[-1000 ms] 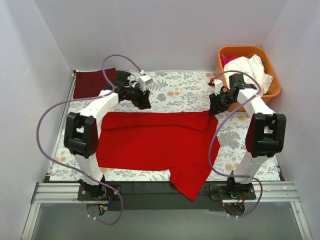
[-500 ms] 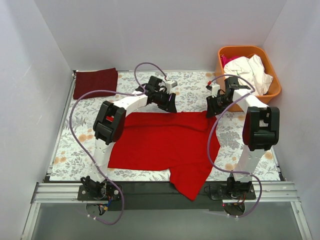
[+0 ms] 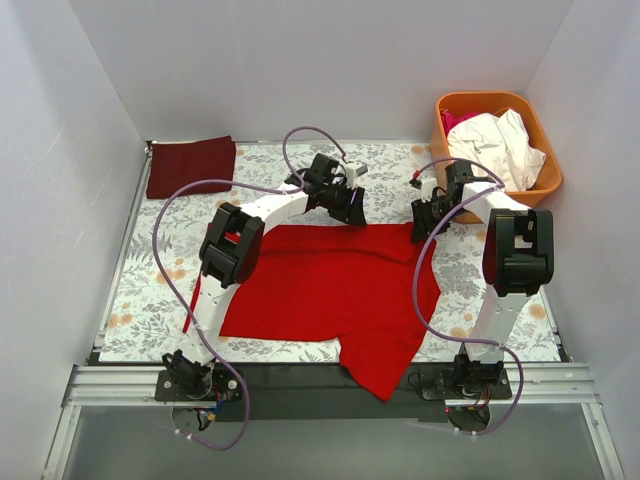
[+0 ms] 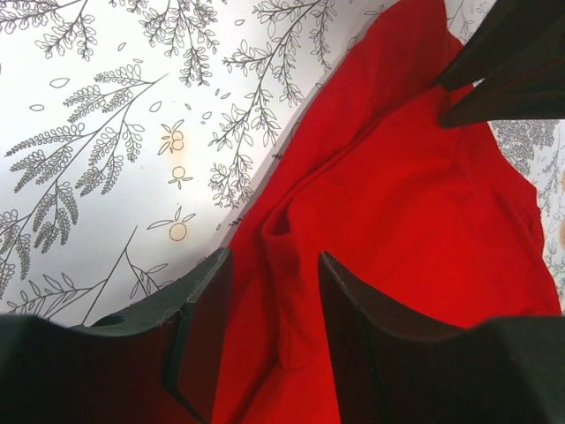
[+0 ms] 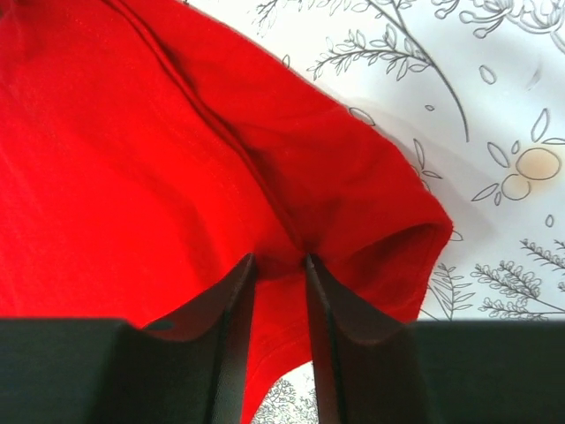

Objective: Fold and stack the t-shirts
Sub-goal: Fold the tshirt

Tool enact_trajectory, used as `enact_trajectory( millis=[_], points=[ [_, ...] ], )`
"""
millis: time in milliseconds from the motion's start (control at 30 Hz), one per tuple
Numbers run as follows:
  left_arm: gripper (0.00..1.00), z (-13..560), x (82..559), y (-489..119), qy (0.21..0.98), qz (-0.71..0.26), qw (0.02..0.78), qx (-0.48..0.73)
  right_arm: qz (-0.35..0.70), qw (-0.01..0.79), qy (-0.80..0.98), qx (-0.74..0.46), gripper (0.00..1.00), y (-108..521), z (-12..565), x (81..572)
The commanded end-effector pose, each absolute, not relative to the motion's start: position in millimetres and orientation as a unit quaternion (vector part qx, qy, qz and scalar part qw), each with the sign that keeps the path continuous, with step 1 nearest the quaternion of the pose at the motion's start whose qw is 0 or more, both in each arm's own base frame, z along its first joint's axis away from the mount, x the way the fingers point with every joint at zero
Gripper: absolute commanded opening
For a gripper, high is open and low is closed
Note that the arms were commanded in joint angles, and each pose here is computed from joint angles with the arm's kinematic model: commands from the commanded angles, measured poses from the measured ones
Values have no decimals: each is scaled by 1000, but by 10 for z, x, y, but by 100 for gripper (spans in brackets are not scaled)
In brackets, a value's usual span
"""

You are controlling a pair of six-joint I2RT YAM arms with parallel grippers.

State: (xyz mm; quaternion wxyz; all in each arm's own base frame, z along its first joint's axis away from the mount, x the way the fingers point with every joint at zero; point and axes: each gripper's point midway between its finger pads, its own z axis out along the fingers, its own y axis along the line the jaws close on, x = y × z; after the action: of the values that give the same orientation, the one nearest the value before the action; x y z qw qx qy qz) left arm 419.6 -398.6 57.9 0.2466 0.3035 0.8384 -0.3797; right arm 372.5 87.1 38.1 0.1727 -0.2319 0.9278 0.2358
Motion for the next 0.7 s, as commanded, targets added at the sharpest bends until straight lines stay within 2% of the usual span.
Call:
enact_trajectory(
  millis=[0,67,133,167,200,300,500,600,667],
  points=[
    [42,741,4254,-4106,830,-382,265,309,244,190,921,-236,33,916,483,3740],
    [42,732,4245,-4140,829,-380,266,312,246,194,919,-239,31,926,509,3734],
    [42,721,4261,-4144,830,-378,267,311,250,197,916,-243,24,940,530,3726],
    [41,737,4265,-4164,828,-380,268,312,256,198,913,-246,20,960,544,3712],
    [40,743,4255,-4176,827,-385,266,313,260,199,912,-248,10,971,552,3702],
    [33,776,4213,-4213,820,-398,261,320,270,207,905,-256,1,1008,618,3672],
    [8,829,4146,-4175,813,-397,262,336,270,215,900,-267,1,1011,701,3600],
    [1,868,4136,-4157,811,-395,266,339,269,218,898,-270,1,1009,725,3584],
    [2,843,4172,-4135,817,-384,271,334,270,217,899,-269,1,1009,725,3576]
  ],
)
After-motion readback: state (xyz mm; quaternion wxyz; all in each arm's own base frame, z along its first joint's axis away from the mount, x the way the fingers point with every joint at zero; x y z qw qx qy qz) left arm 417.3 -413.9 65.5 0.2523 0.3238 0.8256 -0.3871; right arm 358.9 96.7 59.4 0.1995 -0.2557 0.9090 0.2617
